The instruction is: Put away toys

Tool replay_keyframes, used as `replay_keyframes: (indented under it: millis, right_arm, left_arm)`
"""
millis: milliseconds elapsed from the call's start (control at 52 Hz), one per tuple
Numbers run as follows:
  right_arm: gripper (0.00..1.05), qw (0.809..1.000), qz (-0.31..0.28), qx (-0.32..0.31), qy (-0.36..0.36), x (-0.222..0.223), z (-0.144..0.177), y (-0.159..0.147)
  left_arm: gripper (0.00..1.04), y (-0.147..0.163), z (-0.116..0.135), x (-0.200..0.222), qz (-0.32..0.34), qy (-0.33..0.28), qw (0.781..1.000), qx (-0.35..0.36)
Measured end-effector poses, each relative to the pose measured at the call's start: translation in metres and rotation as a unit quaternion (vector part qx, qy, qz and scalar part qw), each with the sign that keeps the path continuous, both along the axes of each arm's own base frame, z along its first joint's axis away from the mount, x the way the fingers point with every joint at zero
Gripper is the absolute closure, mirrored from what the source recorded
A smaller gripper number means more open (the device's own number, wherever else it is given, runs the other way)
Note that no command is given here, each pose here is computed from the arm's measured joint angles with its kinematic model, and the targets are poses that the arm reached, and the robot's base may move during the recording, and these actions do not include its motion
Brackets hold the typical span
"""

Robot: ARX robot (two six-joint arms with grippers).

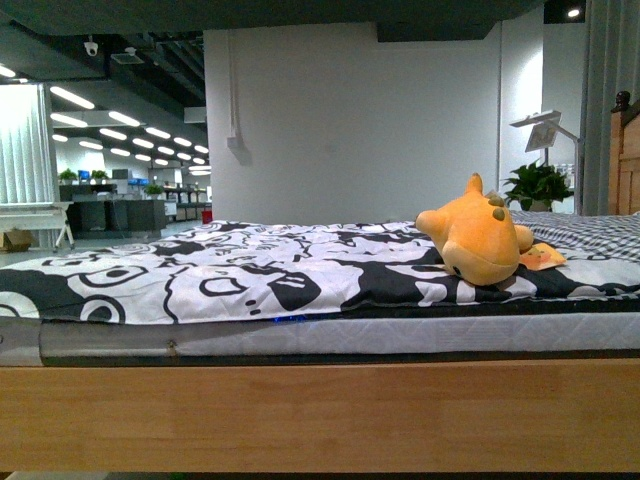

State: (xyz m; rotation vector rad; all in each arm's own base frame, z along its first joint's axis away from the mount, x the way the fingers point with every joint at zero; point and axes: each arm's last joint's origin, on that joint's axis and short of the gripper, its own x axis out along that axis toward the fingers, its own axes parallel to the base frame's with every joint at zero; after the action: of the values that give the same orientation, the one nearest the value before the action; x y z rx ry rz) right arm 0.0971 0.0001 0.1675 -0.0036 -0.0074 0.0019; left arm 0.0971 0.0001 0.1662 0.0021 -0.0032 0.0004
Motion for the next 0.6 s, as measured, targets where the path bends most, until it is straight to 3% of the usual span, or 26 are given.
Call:
replay_keyframes:
  millis: [596]
  right_arm:
    - [0.00, 1.000, 0.000, 0.000, 0.000, 0.0000, 0.0000, 0.0000]
  left_arm:
    - [0.06, 0.0000, 0.0000, 0.0000, 0.000, 0.000, 1.000, 0.000]
